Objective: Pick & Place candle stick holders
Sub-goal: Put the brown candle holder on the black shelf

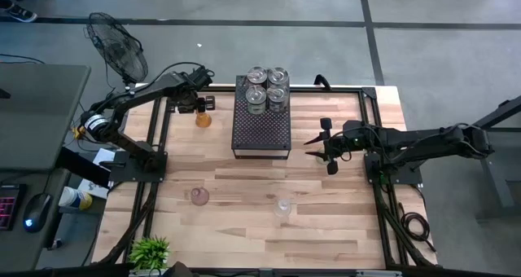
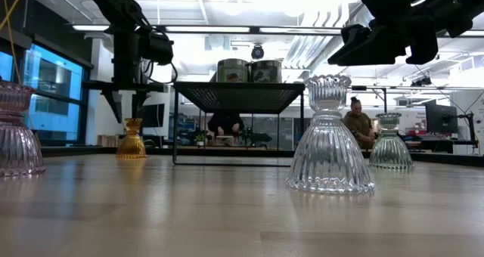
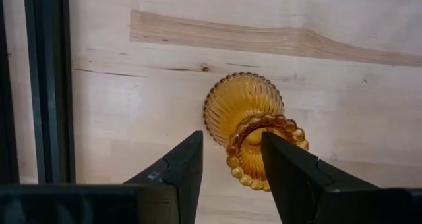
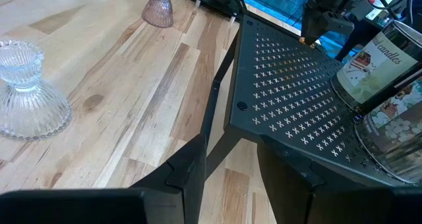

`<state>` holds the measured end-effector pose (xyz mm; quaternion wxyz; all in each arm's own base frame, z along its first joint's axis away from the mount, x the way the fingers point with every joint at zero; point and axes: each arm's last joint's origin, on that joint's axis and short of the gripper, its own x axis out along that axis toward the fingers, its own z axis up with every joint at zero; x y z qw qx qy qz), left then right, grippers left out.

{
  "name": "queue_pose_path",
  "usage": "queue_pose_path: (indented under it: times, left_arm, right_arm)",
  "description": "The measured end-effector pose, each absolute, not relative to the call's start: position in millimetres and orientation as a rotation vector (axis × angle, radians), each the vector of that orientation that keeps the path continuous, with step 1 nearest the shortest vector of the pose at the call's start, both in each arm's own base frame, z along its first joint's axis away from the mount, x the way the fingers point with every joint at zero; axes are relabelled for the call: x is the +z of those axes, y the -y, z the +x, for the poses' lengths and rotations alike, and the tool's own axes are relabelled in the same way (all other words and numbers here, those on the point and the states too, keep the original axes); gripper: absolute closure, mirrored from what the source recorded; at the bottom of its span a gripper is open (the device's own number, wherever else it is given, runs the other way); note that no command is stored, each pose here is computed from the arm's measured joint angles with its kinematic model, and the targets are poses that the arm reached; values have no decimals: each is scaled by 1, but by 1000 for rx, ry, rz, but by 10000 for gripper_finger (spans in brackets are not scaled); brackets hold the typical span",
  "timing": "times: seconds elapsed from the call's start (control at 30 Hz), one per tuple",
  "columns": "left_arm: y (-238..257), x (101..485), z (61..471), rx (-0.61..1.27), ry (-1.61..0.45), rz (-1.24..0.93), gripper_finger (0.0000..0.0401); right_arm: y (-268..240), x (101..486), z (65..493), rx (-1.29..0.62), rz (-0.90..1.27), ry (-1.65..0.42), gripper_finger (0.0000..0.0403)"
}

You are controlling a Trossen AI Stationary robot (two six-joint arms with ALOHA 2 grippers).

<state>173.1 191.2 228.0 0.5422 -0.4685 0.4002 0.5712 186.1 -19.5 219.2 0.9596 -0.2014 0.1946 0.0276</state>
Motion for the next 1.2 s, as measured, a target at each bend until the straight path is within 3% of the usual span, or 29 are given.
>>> queue_pose_path:
  times: [0.97, 1.2]
  left_arm:
    - [-190, 211, 173, 1324, -918, -1129, 255]
    - [-189, 210, 173, 1299, -922, -1149, 298]
  right_arm:
    - [20, 219, 186, 56, -408, -395, 274]
    - [19, 219, 186, 56, -408, -394, 274]
